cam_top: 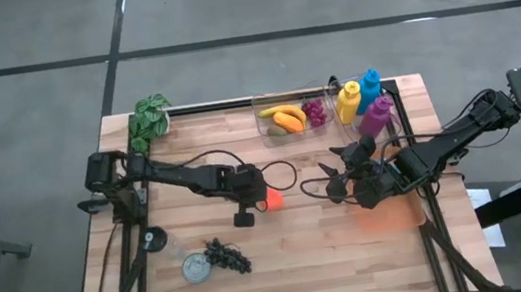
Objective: Pick & Place Food Item
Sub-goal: Put the orange into the left transparent bin
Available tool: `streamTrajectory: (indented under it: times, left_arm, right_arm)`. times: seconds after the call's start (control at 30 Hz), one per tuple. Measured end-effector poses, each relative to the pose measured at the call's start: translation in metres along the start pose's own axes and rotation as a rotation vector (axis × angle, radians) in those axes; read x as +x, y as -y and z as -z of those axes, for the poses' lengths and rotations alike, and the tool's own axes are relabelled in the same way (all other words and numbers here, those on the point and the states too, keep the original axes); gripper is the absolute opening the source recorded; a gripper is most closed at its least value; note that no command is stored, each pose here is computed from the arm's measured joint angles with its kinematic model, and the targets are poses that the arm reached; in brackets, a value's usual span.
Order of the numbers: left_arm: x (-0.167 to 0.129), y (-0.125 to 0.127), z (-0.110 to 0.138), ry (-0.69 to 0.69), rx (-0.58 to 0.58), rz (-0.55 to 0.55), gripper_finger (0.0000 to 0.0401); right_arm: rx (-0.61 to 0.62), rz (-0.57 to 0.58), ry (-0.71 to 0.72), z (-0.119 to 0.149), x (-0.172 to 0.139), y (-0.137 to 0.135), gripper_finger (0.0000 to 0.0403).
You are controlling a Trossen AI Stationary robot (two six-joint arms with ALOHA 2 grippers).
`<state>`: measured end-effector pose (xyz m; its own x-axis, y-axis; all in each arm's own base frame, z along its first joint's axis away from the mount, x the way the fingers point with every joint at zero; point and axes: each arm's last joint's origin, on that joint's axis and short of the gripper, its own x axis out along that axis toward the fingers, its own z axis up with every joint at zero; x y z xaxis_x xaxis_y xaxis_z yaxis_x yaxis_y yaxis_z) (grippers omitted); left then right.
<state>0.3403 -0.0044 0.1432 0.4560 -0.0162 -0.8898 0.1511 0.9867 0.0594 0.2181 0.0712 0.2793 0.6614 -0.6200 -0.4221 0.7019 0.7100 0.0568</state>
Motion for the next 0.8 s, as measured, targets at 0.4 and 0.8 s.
streamTrajectory:
  times: [0.4, 0.8]
  left_arm:
    - [0.009, -0.002, -0.016, 0.172, 0.012, -0.017, 0.0001]
    - [-0.041, -0.003, -0.024, 0.252, 0.016, -0.061, 0.0004]
  right_arm:
    - [-0.113, -0.041, -0.048, 0.003, 0.001, -0.001, 0.0246]
    - [-0.470, -0.104, -0.172, 0.031, 0.022, -0.026, 0.0233]
